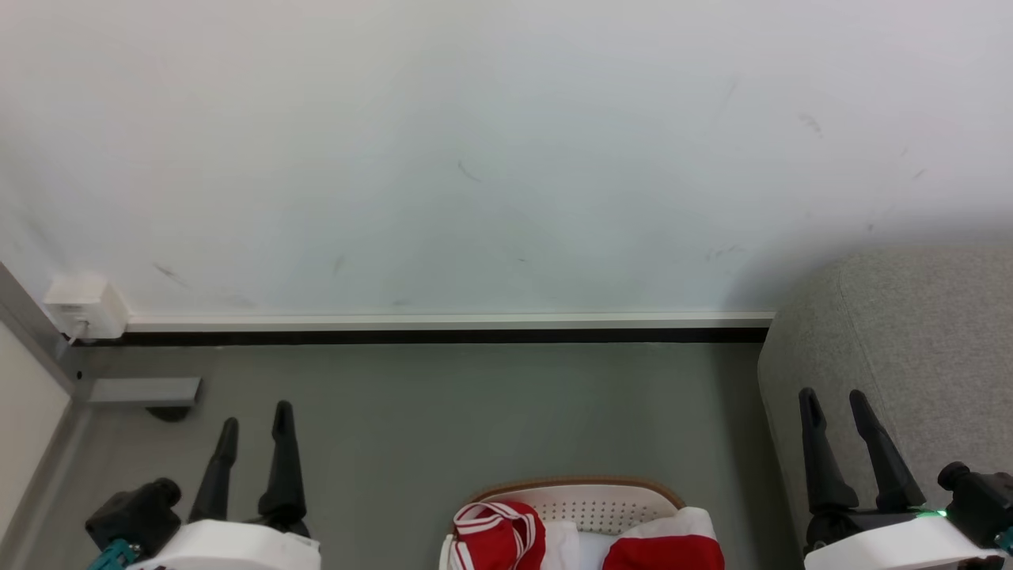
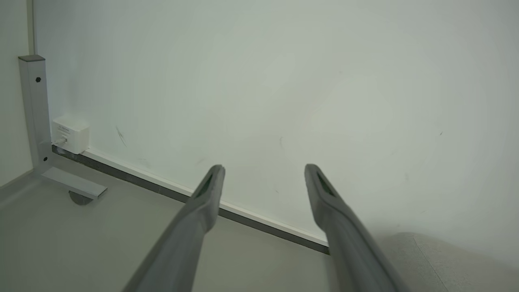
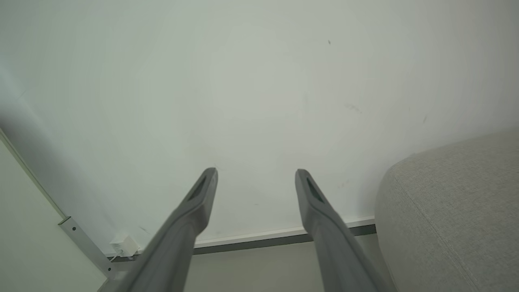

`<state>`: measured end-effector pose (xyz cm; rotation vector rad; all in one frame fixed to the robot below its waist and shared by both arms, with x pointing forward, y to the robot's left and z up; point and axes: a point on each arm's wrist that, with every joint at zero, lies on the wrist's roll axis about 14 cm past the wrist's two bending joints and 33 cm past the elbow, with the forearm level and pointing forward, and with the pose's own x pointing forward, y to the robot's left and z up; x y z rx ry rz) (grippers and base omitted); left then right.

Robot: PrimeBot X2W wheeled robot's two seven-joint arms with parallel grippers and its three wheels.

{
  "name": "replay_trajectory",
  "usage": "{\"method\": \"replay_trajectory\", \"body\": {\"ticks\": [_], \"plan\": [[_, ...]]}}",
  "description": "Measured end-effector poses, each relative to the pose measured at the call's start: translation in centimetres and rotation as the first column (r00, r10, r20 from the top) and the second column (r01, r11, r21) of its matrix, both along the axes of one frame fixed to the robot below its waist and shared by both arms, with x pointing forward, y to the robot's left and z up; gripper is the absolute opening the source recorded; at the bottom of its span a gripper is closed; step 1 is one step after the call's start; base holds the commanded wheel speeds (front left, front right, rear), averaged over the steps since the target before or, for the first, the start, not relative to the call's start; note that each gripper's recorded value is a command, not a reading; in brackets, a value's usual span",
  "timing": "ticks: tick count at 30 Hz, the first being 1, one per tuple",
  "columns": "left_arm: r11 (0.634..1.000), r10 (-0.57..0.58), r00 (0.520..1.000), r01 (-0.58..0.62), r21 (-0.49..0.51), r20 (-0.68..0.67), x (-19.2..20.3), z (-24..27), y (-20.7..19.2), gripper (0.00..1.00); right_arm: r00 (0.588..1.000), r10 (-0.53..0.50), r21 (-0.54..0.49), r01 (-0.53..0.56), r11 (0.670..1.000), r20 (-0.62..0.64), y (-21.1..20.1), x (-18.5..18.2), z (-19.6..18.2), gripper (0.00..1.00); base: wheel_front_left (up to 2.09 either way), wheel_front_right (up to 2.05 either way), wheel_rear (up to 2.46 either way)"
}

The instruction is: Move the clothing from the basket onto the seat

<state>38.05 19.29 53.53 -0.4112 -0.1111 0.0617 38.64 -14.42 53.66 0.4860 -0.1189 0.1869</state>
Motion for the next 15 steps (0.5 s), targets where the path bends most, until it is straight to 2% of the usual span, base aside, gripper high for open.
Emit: {"method": "replay_trajectory", "body": {"ticks": [15], "plan": [[0.990,-0.015,0.999,0.010,0.138,0.035,-0.1,0.5,-0.6,1.00,0.999,0.017,-0.121,-0.013,0.993,0.031,1.1,0.1,0.2,1.00,0.00,0.00,0.00]]}}
